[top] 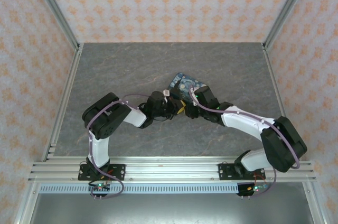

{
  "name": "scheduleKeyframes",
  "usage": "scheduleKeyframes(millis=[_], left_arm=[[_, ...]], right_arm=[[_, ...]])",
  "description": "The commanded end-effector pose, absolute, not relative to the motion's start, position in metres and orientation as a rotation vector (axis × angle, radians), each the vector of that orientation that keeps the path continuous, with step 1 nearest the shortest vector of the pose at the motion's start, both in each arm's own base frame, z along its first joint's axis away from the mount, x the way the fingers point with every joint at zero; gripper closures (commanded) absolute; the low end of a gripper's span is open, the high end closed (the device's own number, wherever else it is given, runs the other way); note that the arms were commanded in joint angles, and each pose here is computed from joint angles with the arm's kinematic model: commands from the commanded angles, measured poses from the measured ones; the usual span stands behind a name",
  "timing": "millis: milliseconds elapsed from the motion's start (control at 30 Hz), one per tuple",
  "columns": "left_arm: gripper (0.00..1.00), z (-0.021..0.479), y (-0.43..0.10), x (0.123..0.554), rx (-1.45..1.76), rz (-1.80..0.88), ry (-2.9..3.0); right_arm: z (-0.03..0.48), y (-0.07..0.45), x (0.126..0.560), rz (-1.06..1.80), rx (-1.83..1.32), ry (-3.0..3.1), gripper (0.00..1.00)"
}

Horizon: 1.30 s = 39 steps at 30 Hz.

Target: Unlock the padlock with the key

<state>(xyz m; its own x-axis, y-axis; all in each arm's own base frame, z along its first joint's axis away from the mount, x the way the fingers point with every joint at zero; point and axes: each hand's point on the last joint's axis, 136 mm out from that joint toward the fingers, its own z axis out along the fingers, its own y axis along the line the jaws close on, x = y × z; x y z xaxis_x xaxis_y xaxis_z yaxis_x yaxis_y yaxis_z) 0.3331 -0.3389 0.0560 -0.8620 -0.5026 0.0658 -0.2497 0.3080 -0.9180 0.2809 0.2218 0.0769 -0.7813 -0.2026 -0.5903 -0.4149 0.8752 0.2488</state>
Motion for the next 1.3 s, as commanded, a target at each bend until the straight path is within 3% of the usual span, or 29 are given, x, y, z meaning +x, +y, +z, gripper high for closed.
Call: scheduleKeyframes(millis=[0, 633, 800, 1267], left_arm=[[1.0, 0.087, -0.354, 0.325, -0.555, -1.691, 2.325], [1.0, 0.093, -0.358, 0.326, -0.561, -1.743, 2.305], [1.0, 0.093, -0.358, 0.326, -0.561, -1.749, 2.303], [1.0, 0.083, -0.36, 0.324, -0.577, -1.755, 2.319]], right_arm=[[0.062, 0.209, 0.286, 0.313, -0.499, 2.498, 0.7], [0.057, 0.204, 0.299, -0.089, -0.557, 2.277, 0.71], [0.057, 0.196, 0.308, -0.219, -0.511, 2.223, 0.8], [0.062, 0.214, 0.328, -0.154, -0.391, 2.18, 0.81]])
